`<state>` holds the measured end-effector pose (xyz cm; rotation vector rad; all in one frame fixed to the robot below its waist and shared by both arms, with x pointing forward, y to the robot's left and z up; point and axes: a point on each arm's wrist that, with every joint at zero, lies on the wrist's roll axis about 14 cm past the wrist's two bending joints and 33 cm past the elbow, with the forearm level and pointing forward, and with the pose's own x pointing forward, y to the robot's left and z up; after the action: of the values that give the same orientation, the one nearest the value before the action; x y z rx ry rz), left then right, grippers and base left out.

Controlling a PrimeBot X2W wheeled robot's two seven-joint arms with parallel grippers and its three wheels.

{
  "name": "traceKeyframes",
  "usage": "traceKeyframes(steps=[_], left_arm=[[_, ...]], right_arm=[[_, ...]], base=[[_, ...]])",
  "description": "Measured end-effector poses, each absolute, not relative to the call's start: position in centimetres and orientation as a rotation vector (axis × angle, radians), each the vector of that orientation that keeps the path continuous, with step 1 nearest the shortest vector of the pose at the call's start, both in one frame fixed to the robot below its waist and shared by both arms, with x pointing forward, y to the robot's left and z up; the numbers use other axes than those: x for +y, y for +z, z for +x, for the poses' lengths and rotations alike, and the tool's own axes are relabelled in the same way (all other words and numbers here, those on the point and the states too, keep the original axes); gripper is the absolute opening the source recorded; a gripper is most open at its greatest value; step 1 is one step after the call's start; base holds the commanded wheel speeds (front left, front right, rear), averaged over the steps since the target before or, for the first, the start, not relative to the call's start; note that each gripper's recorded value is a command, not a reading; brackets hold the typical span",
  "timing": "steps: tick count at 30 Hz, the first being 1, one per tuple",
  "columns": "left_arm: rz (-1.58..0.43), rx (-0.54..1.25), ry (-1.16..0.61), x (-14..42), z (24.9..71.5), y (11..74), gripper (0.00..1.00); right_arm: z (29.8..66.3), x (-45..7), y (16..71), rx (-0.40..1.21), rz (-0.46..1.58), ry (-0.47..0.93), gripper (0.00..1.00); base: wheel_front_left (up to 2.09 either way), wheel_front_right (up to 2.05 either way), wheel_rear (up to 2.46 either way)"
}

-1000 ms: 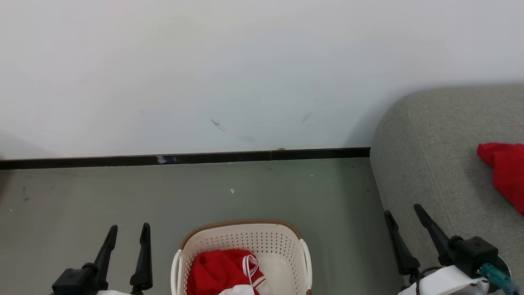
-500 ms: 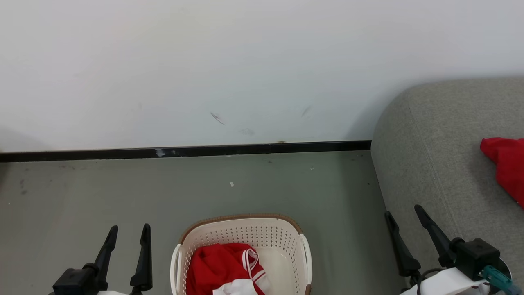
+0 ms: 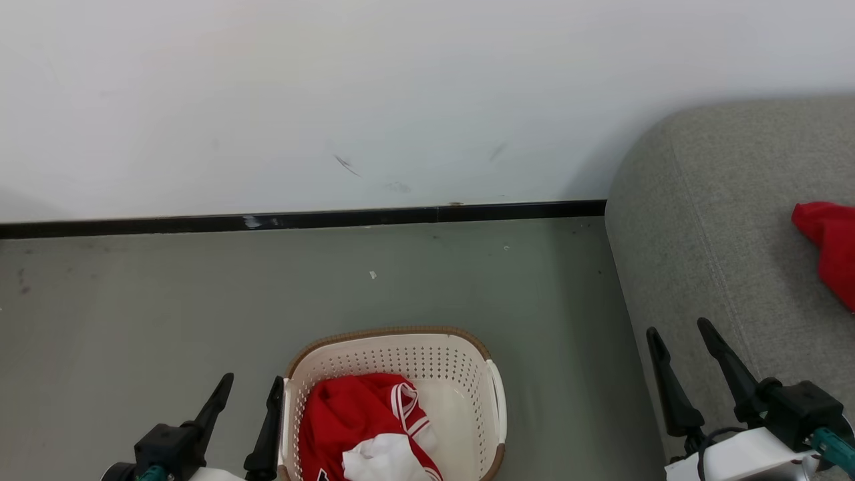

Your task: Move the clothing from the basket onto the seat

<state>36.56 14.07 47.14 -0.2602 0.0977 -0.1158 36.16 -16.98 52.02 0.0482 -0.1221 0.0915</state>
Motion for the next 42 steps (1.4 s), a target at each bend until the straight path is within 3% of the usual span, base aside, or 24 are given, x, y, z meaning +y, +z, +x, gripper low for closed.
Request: traceKeyframes(steps=[17,42], left_arm=[[-0.180,0.310,-0.311,8.7,39.3,41.4,1.00],[-0.075,0.575,-0.506,3.1,42.4,31.2,1.00]], right_arm=[[37.5,-19.0,50.8,-0.087,-0.001,0.033,1.00],[42.3,-20.5,47.6,-0.029,-0.032,-0.002,1.00]], base=[[0.00,0.00,0.00],[0.00,0.00,0.00]])
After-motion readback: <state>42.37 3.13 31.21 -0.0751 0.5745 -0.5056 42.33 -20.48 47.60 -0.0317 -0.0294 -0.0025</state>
